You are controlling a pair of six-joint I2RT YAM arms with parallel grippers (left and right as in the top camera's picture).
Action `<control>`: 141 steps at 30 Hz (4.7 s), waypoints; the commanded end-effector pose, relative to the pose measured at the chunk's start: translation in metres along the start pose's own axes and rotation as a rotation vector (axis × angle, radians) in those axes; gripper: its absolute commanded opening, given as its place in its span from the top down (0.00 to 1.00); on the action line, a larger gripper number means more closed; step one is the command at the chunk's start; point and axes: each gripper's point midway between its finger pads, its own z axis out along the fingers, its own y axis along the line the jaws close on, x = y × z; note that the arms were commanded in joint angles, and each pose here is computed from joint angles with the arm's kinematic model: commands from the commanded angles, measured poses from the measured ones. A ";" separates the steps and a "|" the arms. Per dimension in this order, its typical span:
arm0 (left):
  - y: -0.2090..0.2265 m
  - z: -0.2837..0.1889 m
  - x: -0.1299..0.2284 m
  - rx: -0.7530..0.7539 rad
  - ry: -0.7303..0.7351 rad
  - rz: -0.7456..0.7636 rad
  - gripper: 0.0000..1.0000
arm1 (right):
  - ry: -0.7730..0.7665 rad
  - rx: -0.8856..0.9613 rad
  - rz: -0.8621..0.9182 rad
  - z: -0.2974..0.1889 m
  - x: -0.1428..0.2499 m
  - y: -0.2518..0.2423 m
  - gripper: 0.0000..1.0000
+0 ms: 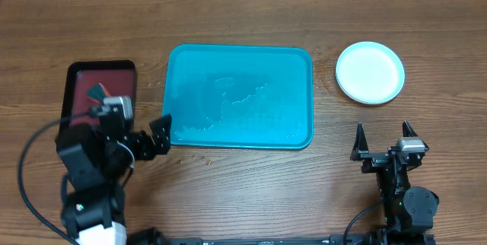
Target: Clean dirty plates on tray and stack at the side
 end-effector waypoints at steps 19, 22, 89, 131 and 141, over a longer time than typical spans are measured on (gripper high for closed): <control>0.029 0.023 0.065 -0.117 -0.329 -0.157 0.01 | -0.005 0.007 -0.004 0.000 0.002 -0.002 0.00; 0.032 0.019 0.062 -0.139 -0.365 -0.153 0.00 | -0.005 0.007 -0.004 0.000 0.002 -0.002 0.00; 0.028 -0.009 0.033 -0.252 -0.547 0.222 0.00 | -0.005 0.006 -0.004 0.000 0.002 -0.002 0.00; 0.027 -0.009 0.033 -0.257 -0.544 0.251 0.00 | -0.005 0.007 -0.004 0.000 0.002 -0.002 0.00; 0.027 -0.009 0.033 -0.257 -0.544 0.251 0.00 | -0.005 0.007 -0.004 0.000 0.002 -0.002 0.00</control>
